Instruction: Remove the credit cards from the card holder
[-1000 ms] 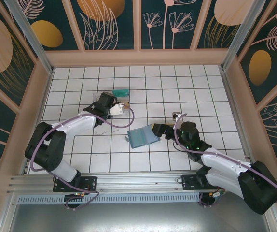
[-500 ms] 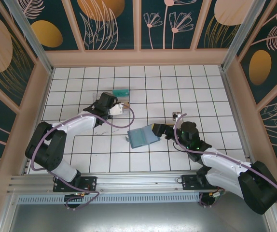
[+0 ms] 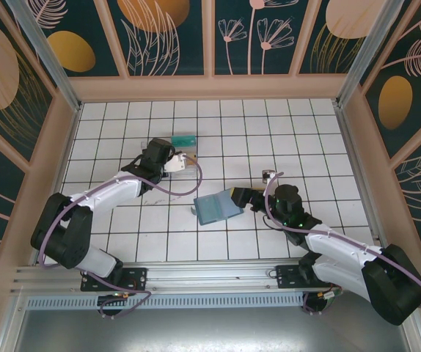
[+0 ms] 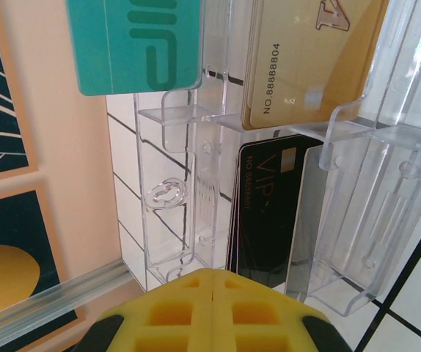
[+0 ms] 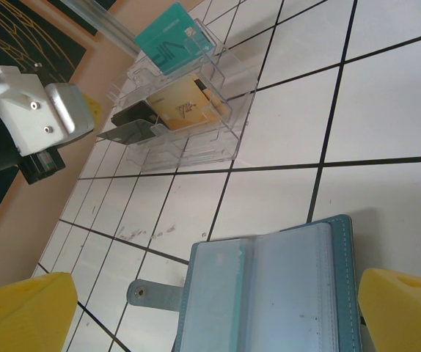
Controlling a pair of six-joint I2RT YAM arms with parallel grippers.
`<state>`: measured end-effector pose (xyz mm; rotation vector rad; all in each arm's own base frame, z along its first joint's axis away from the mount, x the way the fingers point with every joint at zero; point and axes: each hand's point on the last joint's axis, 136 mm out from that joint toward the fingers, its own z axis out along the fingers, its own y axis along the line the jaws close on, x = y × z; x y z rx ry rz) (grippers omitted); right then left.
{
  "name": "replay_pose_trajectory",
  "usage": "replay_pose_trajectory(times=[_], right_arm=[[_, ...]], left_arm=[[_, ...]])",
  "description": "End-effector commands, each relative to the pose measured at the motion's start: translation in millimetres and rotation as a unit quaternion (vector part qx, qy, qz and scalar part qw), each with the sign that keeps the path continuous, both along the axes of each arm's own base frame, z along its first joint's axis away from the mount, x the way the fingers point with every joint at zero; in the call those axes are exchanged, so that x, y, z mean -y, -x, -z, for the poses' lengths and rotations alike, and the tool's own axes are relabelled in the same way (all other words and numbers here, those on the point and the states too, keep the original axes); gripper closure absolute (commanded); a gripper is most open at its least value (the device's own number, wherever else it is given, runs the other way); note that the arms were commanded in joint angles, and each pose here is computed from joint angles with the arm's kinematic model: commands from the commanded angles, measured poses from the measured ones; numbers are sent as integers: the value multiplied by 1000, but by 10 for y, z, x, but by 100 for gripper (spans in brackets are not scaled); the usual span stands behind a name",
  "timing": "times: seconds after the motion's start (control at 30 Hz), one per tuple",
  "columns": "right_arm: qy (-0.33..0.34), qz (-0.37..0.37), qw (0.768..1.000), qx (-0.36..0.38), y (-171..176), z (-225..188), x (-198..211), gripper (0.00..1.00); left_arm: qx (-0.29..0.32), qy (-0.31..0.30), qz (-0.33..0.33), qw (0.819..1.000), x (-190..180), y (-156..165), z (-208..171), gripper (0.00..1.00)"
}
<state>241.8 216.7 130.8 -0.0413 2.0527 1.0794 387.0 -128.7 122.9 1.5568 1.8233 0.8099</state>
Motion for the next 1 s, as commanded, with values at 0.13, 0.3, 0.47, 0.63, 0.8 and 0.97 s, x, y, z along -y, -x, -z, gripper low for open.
replay_pose_trajectory(times=[0.13, 0.3, 0.47, 0.63, 0.8, 0.97], right_arm=[[-14, -5, 1000, 15, -47, -173, -69, 1], [-14, -8, 1000, 12, -50, -162, -81, 1], [-14, -9, 1000, 13, -47, -171, -84, 1], [-14, -8, 1000, 13, -42, -172, -74, 1], [-15, -8, 1000, 16, -37, -191, -72, 1], [-16, -9, 1000, 16, -33, -193, -73, 1]], left_arm=[[-41, 44, 9, 998, 88, 175, -17, 74], [-48, 26, 9, 998, 37, 208, 125, 72], [-47, 20, 8, 999, 64, 127, 162, 74], [-51, 9, 6, 999, 74, 68, 237, 76], [-44, 0, 2, 999, 52, 26, 249, 78], [-44, -9, 2, 999, 32, 22, 284, 86]])
